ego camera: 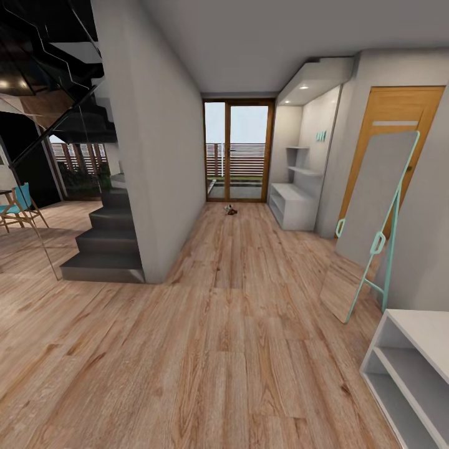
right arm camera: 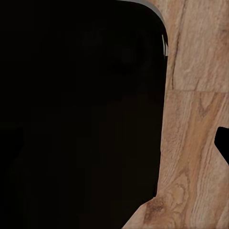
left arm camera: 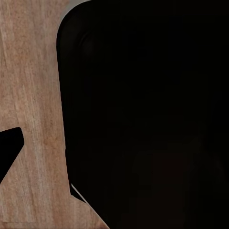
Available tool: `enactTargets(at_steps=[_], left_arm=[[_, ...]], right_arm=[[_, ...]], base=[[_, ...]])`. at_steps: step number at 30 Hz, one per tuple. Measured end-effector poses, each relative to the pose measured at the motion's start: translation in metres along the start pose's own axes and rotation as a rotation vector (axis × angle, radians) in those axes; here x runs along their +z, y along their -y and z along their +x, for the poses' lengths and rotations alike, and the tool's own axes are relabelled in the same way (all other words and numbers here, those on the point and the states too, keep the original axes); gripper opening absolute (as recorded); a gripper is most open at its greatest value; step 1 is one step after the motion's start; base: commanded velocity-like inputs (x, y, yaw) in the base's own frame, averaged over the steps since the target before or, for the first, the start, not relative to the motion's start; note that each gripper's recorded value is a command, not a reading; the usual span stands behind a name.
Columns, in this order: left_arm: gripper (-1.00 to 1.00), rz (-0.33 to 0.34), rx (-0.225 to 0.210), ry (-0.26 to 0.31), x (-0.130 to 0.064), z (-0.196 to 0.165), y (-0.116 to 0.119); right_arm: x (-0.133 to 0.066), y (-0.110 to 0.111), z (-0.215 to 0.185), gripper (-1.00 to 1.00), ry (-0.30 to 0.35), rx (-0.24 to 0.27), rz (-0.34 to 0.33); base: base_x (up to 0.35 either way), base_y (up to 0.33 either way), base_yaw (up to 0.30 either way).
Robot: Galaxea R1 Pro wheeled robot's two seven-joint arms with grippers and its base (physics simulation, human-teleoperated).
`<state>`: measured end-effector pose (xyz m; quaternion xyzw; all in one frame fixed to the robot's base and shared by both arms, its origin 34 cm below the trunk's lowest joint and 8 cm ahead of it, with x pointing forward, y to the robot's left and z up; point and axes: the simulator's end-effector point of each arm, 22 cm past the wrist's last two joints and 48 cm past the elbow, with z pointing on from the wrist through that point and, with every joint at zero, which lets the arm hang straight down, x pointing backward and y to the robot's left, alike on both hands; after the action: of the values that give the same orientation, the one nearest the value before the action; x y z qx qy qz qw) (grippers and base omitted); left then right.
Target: Pick up the two gym shoes and the two sandals from the corridor floor and place them onto the hallstand (shoe rack) in the corridor, making sure they are on the rack and not on the floor. Arrange them so the two gym shoes are next to each other and the two sandals are next to each other.
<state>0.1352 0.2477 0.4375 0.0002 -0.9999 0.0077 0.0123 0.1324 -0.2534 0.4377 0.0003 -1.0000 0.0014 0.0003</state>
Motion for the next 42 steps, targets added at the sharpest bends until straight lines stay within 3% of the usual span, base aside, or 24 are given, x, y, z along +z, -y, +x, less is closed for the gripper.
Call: enactTargets(at_steps=[26,42], left_arm=[[1.0,0.0,-0.002,0.001,0.0,-0.0005,0.0],[1.0,0.0,-0.002,0.002,0.0,-0.0006,0.0]], right_arm=[[0.0,0.0001,-0.0003,1.0,0.001,0.009,0.0],[0.0,0.0012,-0.0066,1.0,0.027,0.011,0.0]], base=[[0.005,0.0,0.0],[0.283,0.053,0.0]])
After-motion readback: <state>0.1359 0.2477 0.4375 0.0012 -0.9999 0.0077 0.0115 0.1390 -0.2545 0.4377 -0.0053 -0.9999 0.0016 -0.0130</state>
